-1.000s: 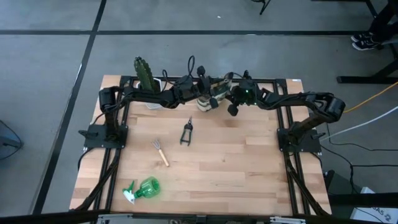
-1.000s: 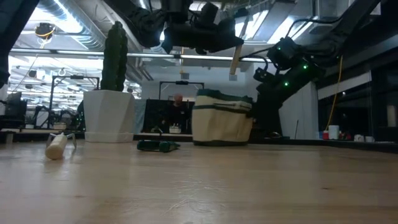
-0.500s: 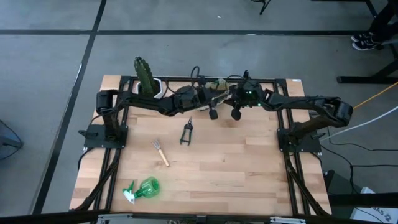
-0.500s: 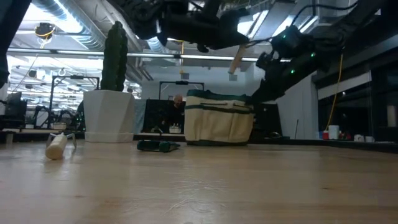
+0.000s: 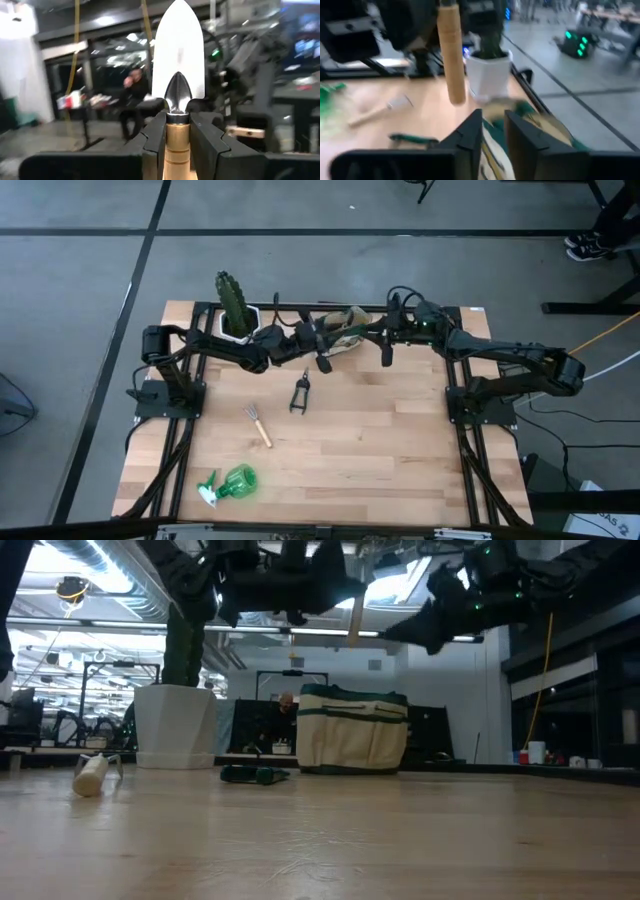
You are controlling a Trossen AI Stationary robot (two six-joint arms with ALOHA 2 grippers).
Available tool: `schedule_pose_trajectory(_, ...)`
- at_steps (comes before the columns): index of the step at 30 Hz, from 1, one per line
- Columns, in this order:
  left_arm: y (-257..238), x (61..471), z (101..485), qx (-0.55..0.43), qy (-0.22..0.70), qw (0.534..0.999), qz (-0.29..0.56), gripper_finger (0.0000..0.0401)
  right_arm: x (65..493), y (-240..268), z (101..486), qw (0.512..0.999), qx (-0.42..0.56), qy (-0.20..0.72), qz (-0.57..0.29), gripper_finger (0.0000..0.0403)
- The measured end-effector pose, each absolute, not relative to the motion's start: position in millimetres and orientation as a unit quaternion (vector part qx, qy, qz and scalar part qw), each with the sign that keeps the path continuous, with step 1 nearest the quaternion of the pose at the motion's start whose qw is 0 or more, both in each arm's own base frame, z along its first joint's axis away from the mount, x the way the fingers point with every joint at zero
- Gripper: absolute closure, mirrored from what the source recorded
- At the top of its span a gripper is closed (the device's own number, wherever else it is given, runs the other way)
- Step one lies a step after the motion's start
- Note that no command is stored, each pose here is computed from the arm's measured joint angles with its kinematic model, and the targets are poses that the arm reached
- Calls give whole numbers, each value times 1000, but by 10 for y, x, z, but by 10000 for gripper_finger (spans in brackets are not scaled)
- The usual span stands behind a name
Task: Pick & Place Garden tools in Gardening bag
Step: Put the trowel into the gardening bag
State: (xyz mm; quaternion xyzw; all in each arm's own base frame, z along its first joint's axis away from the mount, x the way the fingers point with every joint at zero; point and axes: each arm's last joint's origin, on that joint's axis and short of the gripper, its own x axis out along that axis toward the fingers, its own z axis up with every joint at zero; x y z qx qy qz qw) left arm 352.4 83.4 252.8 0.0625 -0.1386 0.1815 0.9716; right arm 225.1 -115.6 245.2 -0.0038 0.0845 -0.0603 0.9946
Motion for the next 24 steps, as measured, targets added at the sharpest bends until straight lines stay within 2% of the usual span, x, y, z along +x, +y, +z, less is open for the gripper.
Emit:
schedule_pose_trajectory(5,874,3500,2575,58,-166,971,159,342,2302,-1076,2527,998,-14,47,-42,258)
schedule_pose_trajectory(9,914,3519,2511,48,-159,976,140,342,2344,-995,2600,999,-28,13,-25,237)
schedule_pose_trajectory(16,934,3569,2375,53,-132,978,152,342,2437,-909,2779,1000,-29,4,-1,237)
schedule_pose_trajectory(24,877,3576,2353,122,-92,948,278,341,2474,-921,2933,1000,-1,-4,-15,243)
